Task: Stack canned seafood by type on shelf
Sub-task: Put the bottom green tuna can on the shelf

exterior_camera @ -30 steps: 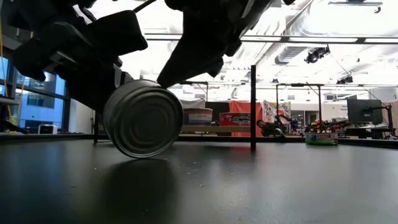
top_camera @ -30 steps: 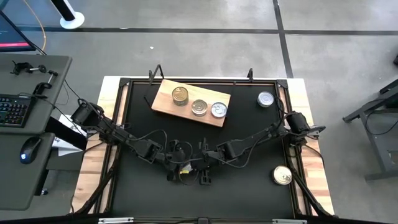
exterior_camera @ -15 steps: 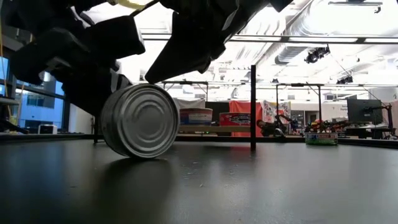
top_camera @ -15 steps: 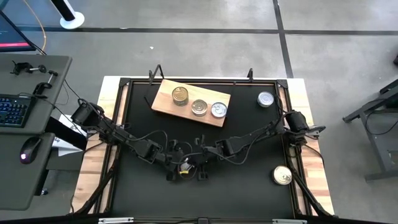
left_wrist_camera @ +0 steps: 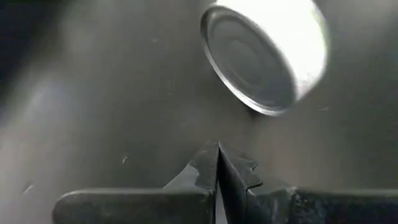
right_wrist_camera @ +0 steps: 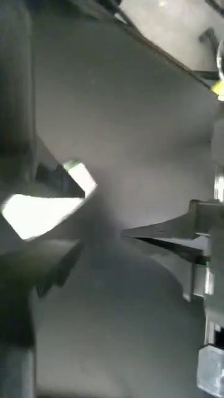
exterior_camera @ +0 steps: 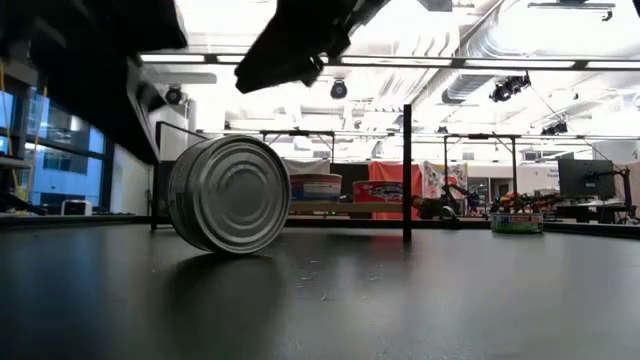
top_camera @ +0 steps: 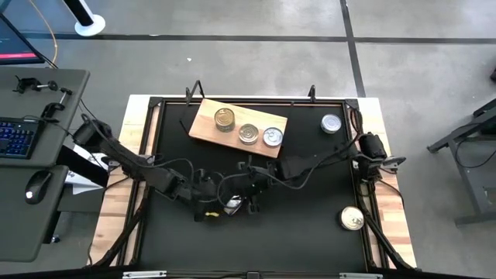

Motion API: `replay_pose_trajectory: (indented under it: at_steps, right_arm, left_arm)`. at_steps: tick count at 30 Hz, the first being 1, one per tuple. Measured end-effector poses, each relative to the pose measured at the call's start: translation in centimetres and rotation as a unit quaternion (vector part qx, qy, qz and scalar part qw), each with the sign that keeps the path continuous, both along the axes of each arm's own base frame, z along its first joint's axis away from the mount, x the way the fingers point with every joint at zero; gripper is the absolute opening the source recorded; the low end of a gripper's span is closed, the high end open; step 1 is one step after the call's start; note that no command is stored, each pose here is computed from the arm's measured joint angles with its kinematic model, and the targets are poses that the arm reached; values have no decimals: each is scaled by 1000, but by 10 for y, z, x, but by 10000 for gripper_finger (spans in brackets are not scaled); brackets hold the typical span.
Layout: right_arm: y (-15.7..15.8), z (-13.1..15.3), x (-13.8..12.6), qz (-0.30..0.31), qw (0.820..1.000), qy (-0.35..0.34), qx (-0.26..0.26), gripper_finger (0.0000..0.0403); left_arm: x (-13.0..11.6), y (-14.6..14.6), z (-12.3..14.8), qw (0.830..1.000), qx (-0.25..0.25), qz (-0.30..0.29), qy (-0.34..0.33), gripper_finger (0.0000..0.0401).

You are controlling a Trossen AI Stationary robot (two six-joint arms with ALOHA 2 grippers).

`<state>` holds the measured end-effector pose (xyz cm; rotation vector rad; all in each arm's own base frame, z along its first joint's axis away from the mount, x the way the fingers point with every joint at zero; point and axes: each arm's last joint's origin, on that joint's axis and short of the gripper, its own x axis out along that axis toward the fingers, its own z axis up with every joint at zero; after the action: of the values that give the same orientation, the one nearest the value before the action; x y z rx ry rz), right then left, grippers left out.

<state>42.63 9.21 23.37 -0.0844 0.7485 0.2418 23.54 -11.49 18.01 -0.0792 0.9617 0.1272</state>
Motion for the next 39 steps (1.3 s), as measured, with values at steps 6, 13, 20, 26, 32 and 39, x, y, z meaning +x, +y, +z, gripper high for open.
replay_pose_trajectory:
  at_steps: [6,13,20,26,32,39]
  right_arm:
    - [-10,14,5,69,994,2,-83,227]
    - [-6,-8,7,156,978,41,-128,296]
    - [-4,-23,12,169,975,51,-134,298]
    - [-2,-44,18,177,974,67,-128,298]
    - [-2,-45,20,173,975,61,-126,250]
    - [-2,-44,21,150,982,61,-102,120]
  left_arm:
    - [-18,-6,26,996,-48,55,-52,0]
    - [-26,-27,39,973,-202,80,-75,0]
    - [-35,-41,41,965,-208,114,-113,0]
    - [-36,-42,42,965,-202,117,-120,0]
    - [-36,-41,41,970,-181,109,-121,0]
    - [-35,-37,42,976,-111,100,-156,0]
